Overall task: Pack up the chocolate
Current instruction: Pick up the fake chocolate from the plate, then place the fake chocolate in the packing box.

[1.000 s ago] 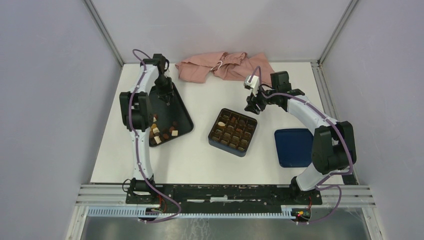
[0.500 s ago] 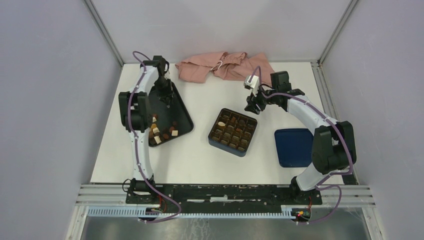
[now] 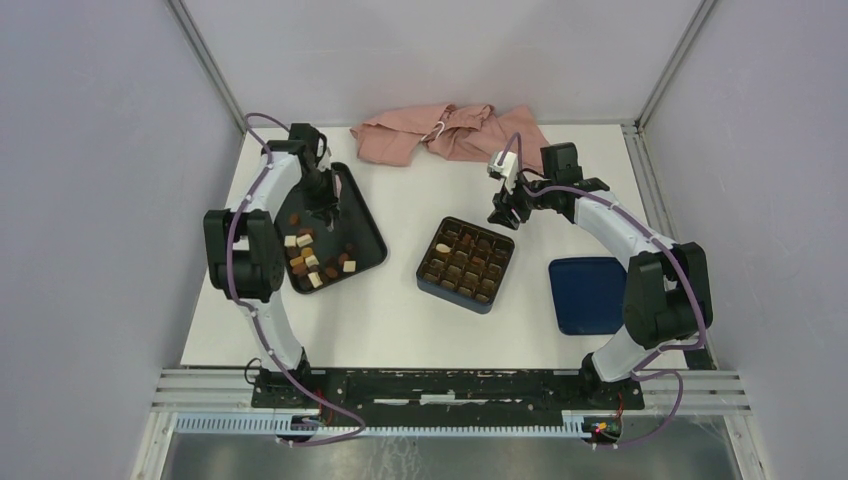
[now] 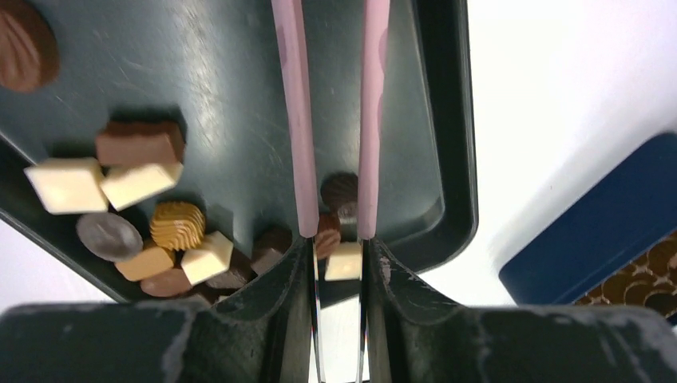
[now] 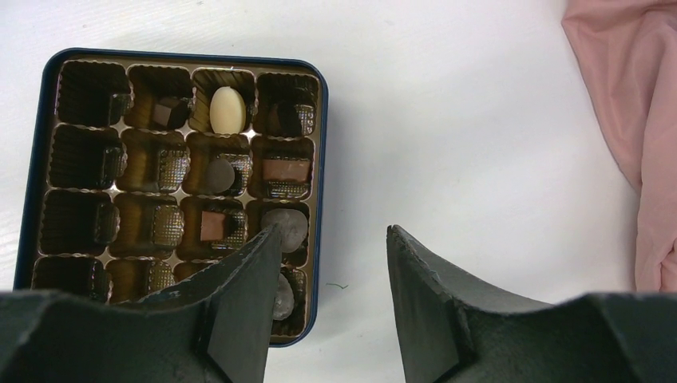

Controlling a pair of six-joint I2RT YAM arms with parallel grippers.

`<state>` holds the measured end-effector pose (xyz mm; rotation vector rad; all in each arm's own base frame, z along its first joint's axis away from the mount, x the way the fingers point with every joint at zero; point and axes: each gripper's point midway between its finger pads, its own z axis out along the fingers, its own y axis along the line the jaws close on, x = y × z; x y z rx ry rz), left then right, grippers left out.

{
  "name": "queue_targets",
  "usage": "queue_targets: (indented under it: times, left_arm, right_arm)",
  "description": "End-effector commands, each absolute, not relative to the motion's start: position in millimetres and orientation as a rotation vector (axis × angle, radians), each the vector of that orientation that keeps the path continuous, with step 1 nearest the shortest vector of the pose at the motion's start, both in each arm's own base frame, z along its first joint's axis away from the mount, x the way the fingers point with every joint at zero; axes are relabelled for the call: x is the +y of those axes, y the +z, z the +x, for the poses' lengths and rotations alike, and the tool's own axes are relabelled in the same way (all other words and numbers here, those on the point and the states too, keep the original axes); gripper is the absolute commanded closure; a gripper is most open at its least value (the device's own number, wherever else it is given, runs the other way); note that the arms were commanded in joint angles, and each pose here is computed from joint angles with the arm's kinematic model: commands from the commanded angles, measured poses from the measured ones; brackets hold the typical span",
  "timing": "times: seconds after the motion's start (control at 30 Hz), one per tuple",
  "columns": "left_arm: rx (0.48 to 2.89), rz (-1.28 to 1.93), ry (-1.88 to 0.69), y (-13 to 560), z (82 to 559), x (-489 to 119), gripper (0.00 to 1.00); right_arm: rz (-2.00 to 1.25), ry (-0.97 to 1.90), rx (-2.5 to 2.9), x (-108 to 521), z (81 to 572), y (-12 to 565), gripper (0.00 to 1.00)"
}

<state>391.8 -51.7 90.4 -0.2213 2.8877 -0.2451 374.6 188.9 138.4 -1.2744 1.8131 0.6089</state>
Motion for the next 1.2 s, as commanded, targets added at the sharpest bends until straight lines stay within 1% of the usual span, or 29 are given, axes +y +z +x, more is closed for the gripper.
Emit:
queue_targets:
  times: [0.0, 0.27, 0.4, 0.5, 0.73, 0.97, 1.17]
  left_arm:
    - [2.783, -0.158, -0.362, 108, 378, -66, 0.98]
    - [2.605, -0.054, -0.563, 142, 328, -90, 0.98]
    - [2.566, -0.025, -0.697, 150, 300, -108, 0.98]
    - [2.539, 0.044, -0.798, 153, 279, -133, 0.98]
    - [2.474, 0.291, -0.934, 168, 231, -211, 0.98]
    - [2.531, 0.442, -0.953, 161, 197, -256, 0.98]
    - [2.64, 0.552, -0.772, 138, 183, -273, 0.98]
  right_arm:
    - [-1.312, 0.636, 1.723, 197, 375, 155, 0.43]
    - [-1.332, 0.657, 1.678, 200, 369, 156, 0.42]
    - [-1.334, 0.651, 1.67, 200, 368, 158, 0.42]
    - [-1.338, 0.639, 1.668, 199, 369, 157, 0.42]
    - [-1.343, 0.615, 1.671, 196, 370, 155, 0.42]
    - [-1.341, 0.603, 1.674, 195, 371, 154, 0.41]
    - [-1.333, 0.567, 1.677, 192, 375, 156, 0.41]
